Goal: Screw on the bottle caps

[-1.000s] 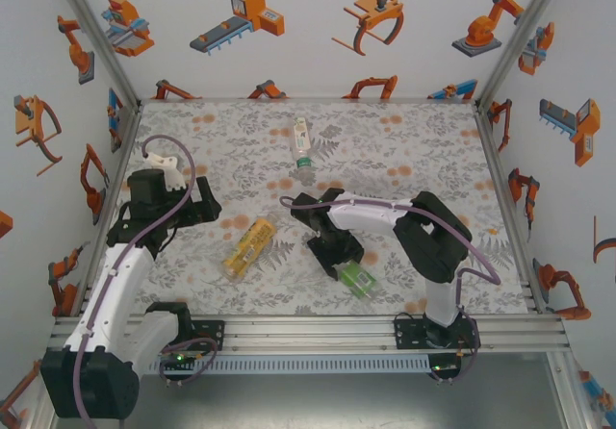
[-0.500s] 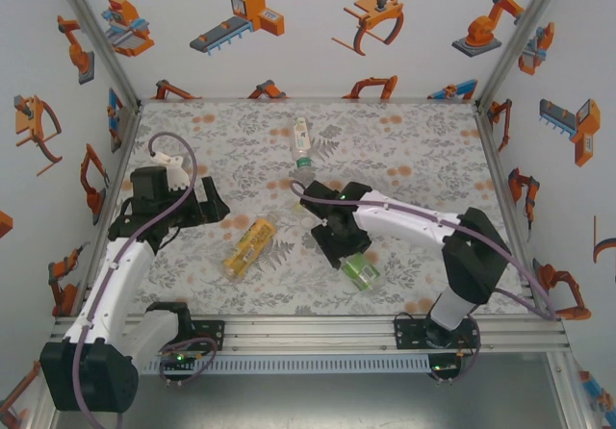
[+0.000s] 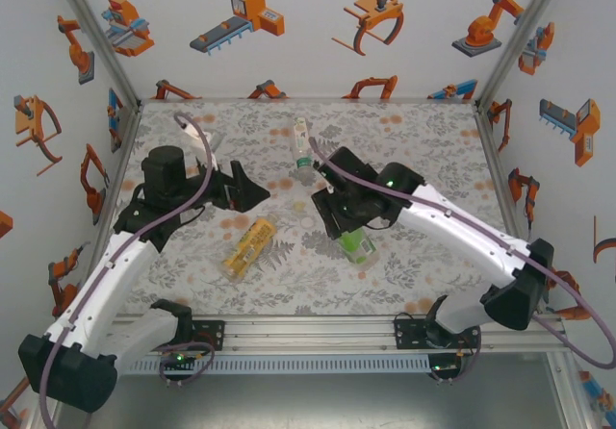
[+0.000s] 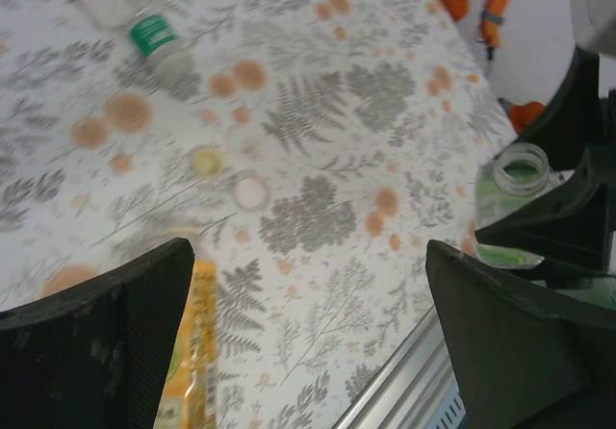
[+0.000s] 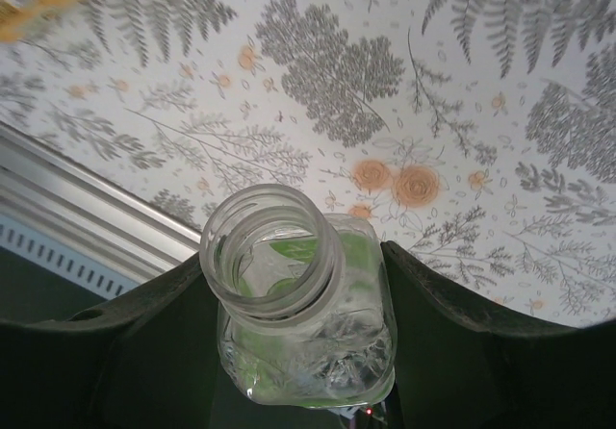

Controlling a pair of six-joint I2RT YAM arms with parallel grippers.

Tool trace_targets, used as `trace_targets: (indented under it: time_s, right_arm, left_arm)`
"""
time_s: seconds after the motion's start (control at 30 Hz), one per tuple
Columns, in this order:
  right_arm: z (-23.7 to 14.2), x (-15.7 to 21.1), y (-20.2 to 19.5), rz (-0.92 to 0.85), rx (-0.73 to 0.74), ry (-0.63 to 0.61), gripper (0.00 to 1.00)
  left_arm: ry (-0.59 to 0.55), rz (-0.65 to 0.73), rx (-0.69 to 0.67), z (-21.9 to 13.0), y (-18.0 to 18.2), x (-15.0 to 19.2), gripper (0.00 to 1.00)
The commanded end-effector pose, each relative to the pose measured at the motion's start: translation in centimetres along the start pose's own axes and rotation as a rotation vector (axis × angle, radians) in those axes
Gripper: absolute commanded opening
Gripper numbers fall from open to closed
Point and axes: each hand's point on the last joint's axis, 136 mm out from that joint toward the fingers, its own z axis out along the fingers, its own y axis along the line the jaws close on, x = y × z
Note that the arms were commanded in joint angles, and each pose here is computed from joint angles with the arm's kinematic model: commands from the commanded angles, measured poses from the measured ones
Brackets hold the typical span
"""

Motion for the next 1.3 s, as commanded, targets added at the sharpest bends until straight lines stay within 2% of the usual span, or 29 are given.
trace_targets:
  time_s: [0.0, 0.3, 0.47, 0.67, 0.87, 1.03, 1.27]
  right_arm:
    - [-4.2, -1.8, 0.0, -0.015, -0.020, -0.098, 0.41]
    - [-13.1, -5.3, 2.8, -0.030, -0.240, -0.352, 0.39]
    - [-17.4, -6.7, 4.6, -0.037, -0.387, -0.496, 0.39]
    - [-21.9, -8.0, 6.4, -0.049, -0.544, -0.642, 0.38]
    - [-24.6, -8.3, 7.4, -0.077, -0.633, -0.732, 0.35]
    - [-26.2, -8.4, 8.6, -0.126, -0.725, -0.802, 0.33]
    - [-25.8, -8.6, 8.1, -0.140, -0.690, -0.831, 0.30]
  left_arm:
    - [-0.109, 0.114, 0.176, -0.4, -5.4, -3.0, 1.00]
    - [-0.291, 0.331, 0.484, -2.8, -14.7, -4.7, 0.98]
    - [-0.302, 0.406, 0.588, -3.5, -18.3, -4.6, 0.97]
    - [-0.306, 0.431, 0.654, -3.6, -20.7, -4.8, 0.97]
    - [-0.318, 0.446, 0.742, -4.1, -22.8, -5.1, 0.97]
    - [-0.286, 0.443, 0.815, -3.8, -24.3, -4.7, 0.97]
    - [-0.266, 0.423, 0.935, -4.4, -26.1, -4.5, 0.97]
